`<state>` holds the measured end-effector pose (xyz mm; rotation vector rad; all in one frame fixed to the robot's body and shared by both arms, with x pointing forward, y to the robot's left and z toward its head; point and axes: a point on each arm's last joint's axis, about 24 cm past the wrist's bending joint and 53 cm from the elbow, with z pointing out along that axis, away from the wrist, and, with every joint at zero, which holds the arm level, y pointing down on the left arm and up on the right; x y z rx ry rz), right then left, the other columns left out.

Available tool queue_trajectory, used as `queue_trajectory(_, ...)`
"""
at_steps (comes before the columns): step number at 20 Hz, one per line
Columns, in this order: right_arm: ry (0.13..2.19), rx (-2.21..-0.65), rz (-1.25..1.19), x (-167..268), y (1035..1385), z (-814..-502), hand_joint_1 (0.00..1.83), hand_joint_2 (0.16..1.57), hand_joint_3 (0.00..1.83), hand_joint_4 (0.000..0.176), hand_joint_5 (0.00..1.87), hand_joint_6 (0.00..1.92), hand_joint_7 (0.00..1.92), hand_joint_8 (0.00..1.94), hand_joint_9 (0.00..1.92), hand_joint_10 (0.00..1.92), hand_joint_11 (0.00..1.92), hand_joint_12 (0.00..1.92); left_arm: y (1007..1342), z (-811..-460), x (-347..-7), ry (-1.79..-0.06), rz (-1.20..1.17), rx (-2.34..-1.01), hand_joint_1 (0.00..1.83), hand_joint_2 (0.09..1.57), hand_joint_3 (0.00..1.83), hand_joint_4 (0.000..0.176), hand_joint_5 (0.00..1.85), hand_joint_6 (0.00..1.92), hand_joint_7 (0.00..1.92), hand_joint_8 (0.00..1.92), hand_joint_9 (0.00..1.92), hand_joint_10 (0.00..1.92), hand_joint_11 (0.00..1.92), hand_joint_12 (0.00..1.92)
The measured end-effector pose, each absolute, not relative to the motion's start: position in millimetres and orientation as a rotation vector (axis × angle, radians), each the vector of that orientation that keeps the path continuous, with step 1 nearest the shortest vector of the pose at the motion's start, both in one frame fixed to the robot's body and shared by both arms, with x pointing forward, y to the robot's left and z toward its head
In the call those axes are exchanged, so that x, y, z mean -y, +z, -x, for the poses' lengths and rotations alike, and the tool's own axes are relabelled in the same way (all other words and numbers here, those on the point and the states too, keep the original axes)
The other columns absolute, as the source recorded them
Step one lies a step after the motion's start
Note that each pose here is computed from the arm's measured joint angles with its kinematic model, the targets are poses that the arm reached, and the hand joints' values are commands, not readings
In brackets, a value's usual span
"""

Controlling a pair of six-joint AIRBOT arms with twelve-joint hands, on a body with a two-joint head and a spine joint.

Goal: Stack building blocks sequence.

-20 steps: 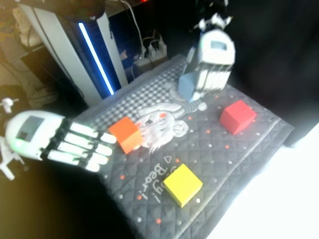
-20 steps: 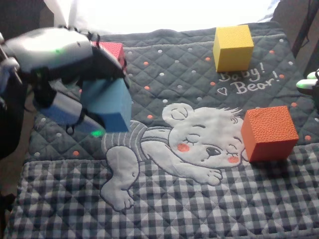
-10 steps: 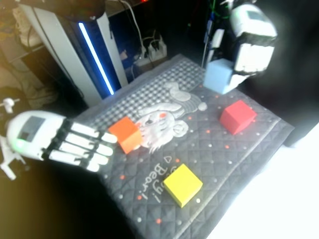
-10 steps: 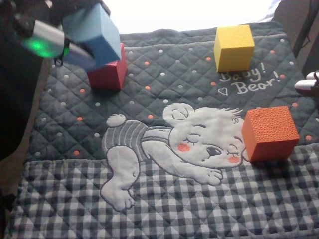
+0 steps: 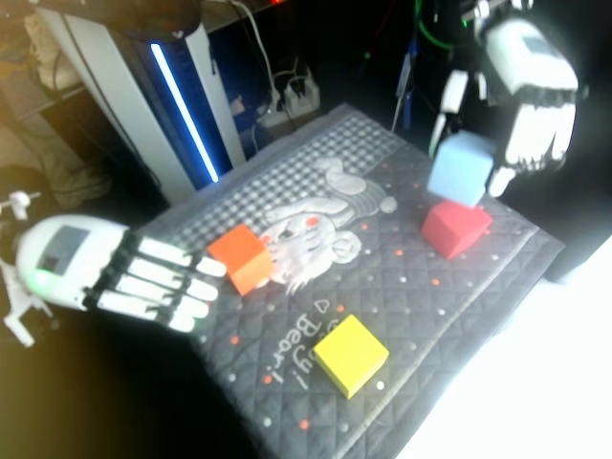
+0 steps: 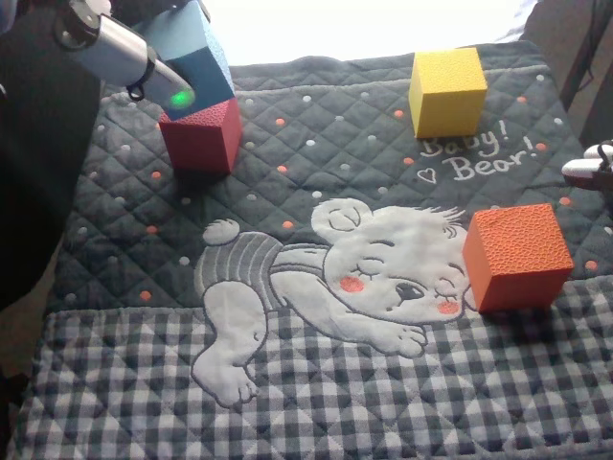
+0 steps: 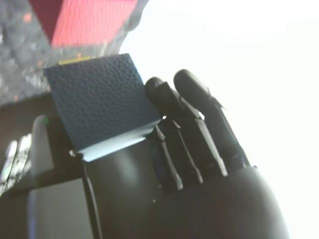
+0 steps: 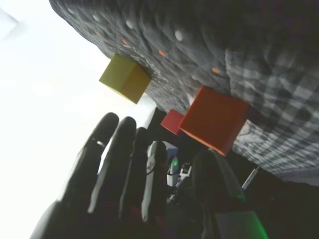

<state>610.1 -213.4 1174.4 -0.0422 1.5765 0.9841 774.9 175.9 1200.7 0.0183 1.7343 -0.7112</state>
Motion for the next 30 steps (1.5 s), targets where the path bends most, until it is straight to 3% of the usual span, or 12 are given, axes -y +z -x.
queue_trajectory(3, 0.985, -1.577, 0.043, 213.2, 1174.3, -609.9, 0.83, 1.30, 0.00, 0.053, 0.46, 0.00, 0.47, 0.00, 0.49, 0.00, 0.08, 0.95, 1192.3, -782.2, -177.0, -0.686, -0.007, -1.759, 1.40, 1.02, 0.00, 0.000, 1.27, 0.23, 1.24, 0.57, 1.07, 1.08, 0.79, 1.24)
queue_trajectory(5, 0.984, -1.577, 0.043, 213.3, 1174.2, -610.0, 0.85, 1.30, 0.00, 0.026, 0.45, 0.00, 0.47, 0.00, 0.51, 0.01, 0.12, 0.88, 1189.5, -784.1, -174.3, -0.670, -0.015, -1.772, 1.30, 1.02, 0.00, 0.000, 1.30, 0.21, 1.18, 0.84, 1.03, 0.93, 0.75, 1.46)
queue_trajectory(6, 0.984, -1.577, 0.043, 213.2, 1174.3, -609.9, 0.88, 1.30, 0.00, 0.013, 0.46, 0.00, 0.47, 0.00, 0.52, 0.01, 0.17, 0.89, 1189.4, -784.2, -173.2, -0.659, -0.028, -1.772, 1.38, 1.04, 0.00, 0.000, 1.17, 0.48, 1.18, 0.69, 1.00, 1.08, 0.61, 1.24)
queue_trajectory(7, 0.985, -1.577, 0.044, 213.1, 1174.3, -609.8, 0.88, 1.30, 0.00, 0.010, 0.45, 0.00, 0.47, 0.00, 0.53, 0.01, 0.20, 0.87, 1188.3, -784.3, -173.5, -0.653, -0.032, -1.775, 1.39, 1.03, 0.00, 0.000, 1.19, 0.44, 1.22, 0.58, 1.02, 1.11, 0.61, 1.21)
queue_trajectory(12, 0.986, -1.576, 0.044, 213.0, 1174.4, -609.8, 0.90, 1.30, 0.00, 0.042, 0.45, 0.00, 0.46, 0.00, 0.53, 0.00, 0.20, 0.89, 1182.6, -785.5, -171.7, -0.633, -0.043, -1.793, 1.40, 1.04, 0.00, 0.000, 1.15, 0.43, 1.14, 0.75, 1.05, 1.12, 0.73, 1.25)
queue_trajectory(13, 0.985, -1.577, 0.044, 213.1, 1174.3, -609.8, 0.90, 1.30, 0.00, 0.042, 0.46, 0.00, 0.46, 0.00, 0.55, 0.01, 0.22, 0.90, 1181.7, -785.5, -170.8, -0.630, -0.047, -1.795, 1.30, 1.05, 0.01, 0.000, 1.08, 0.61, 1.15, 0.86, 0.99, 0.72, 0.72, 1.17)
queue_trajectory(14, 0.985, -1.577, 0.042, 213.3, 1174.3, -610.0, 0.89, 1.30, 0.00, 0.041, 0.46, 0.00, 0.46, 0.00, 0.54, 0.00, 0.20, 0.88, 1181.0, -785.6, -171.3, -0.625, -0.048, -1.799, 1.24, 0.99, 0.00, 0.000, 0.85, 0.23, 0.98, 0.38, 0.95, 0.38, 0.65, 1.05)
queue_trajectory(16, 0.984, -1.577, 0.040, 213.6, 1174.3, -610.2, 0.88, 1.30, 0.00, 0.040, 0.46, 0.00, 0.45, 0.00, 0.51, 0.00, 0.16, 0.86, 1180.3, -785.6, -171.6, -0.624, -0.047, -1.801, 1.17, 0.94, 0.00, 0.000, 0.73, 0.01, 0.96, 0.05, 0.98, 0.15, 0.62, 1.01)
queue_trajectory(23, 0.987, -1.577, 0.037, 213.6, 1174.3, -610.2, 0.87, 1.31, 0.00, 0.035, 0.46, 0.00, 0.45, 0.00, 0.49, 0.00, 0.14, 0.92, 1179.6, -785.0, -170.8, -0.622, -0.051, -1.804, 1.08, 0.93, 0.00, 0.000, 0.56, 0.00, 0.84, 0.00, 0.89, 0.08, 0.49, 1.15)
queue_trajectory(25, 0.988, -1.577, 0.038, 213.5, 1174.5, -610.1, 0.90, 1.31, 0.00, 0.019, 0.45, 0.00, 0.45, 0.00, 0.48, 0.00, 0.10, 0.86, 1178.8, -783.3, -167.7, -0.628, -0.056, -1.805, 1.00, 0.92, 0.00, 0.024, 0.44, 0.00, 0.71, 0.00, 0.79, 0.03, 0.37, 1.11)
queue_trajectory(28, 0.990, -1.578, 0.035, 213.5, 1174.4, -610.2, 0.90, 1.30, 0.00, 0.022, 0.45, 0.00, 0.47, 0.01, 0.49, 0.00, 0.08, 0.83, 1180.0, -776.5, -160.3, -0.646, -0.075, -1.802, 0.87, 0.88, 0.00, 0.150, 0.20, 0.00, 0.46, 0.00, 0.43, 0.00, 0.02, 1.16)
queue_trajectory(30, 0.992, -1.578, 0.032, 213.7, 1174.3, -610.3, 0.87, 1.31, 0.00, 0.022, 0.45, 0.00, 0.46, 0.00, 0.46, 0.00, 0.07, 0.84, 1188.5, -768.7, -155.7, -0.672, -0.095, -1.775, 0.86, 0.87, 0.00, 0.156, 0.14, 0.01, 0.27, 0.00, 0.24, 0.00, 0.00, 0.88)
